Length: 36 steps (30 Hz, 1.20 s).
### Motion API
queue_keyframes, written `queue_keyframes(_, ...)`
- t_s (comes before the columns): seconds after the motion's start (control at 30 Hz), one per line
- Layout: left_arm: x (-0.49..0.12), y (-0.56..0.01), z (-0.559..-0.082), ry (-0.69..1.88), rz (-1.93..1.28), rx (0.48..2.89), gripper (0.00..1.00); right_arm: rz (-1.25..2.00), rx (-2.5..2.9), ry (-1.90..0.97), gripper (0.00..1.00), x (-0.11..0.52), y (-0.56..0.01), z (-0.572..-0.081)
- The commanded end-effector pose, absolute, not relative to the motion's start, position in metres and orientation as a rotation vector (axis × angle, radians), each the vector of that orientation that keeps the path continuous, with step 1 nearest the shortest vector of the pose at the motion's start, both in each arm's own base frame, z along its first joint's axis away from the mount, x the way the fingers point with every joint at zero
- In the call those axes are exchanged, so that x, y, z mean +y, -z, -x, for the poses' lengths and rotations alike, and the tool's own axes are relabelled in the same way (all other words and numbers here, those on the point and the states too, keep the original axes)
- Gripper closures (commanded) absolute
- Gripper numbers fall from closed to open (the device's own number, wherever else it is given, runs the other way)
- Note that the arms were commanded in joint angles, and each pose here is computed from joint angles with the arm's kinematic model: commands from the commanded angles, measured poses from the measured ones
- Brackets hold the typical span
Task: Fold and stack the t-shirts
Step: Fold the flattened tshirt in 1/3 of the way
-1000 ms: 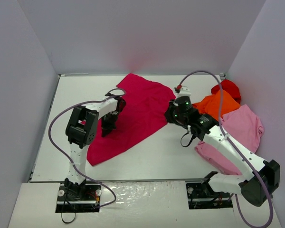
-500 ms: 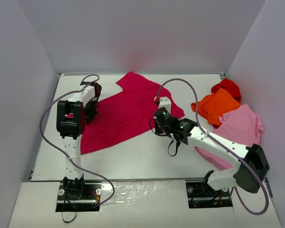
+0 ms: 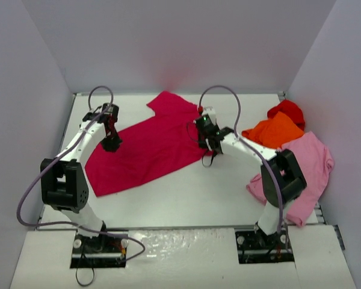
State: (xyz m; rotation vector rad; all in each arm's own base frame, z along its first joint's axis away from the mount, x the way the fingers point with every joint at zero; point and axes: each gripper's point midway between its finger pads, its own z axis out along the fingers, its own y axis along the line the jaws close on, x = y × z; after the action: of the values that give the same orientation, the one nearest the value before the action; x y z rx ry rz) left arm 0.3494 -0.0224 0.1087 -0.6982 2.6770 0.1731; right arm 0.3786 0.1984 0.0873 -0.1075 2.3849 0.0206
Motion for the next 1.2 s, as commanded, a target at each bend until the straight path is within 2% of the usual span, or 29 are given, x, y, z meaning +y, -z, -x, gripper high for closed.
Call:
queue_keyframes(0.0, -0.085, -0.138, -0.343, 0.181, 0.638, 2.583, 1.0, 0.296, 2.299, -0.318, 1.0, 0.301, -0.115, -0.395)
queue_keyframes(0.17, -0.082, -0.167, -0.317, 0.204, 0.618, 2.539, 1.0, 0.452, 2.353, -0.297, 1.0, 0.367, -0.073, -0.368)
queue_keyframes(0.3, -0.072, -0.206, -0.293, 0.22, 0.609, 2.449, 1.0, 0.457, 2.422, -0.239, 1.0, 0.356, -0.041, -0.358)
queue_keyframes(0.47, -0.068, -0.22, -0.274, 0.233, 0.607, 2.438, 1.0, 0.484, 2.448, -0.198, 1.0, 0.338, -0.028, -0.342)
queue_keyframes(0.63, -0.073, -0.215, -0.272, 0.26, 0.601, 2.454, 1.0, 0.474, 2.428, -0.229, 1.0, 0.33, -0.039, -0.328)
queue_keyframes(0.8, -0.069, -0.229, -0.268, 0.287, 0.617, 2.371, 1.0, 0.588, 2.388, -0.448, 1.0, 0.375, -0.063, -0.295)
queue_keyframes(1.0, -0.055, -0.262, -0.256, 0.278, 0.641, 2.226, 1.0, 0.708, 2.35, -0.546, 1.0, 0.422, -0.074, -0.255)
queue_keyframes(1.17, -0.052, -0.266, -0.252, 0.257, 0.632, 2.233, 1.0, 0.645, 2.312, -0.298, 1.0, 0.395, -0.075, -0.289)
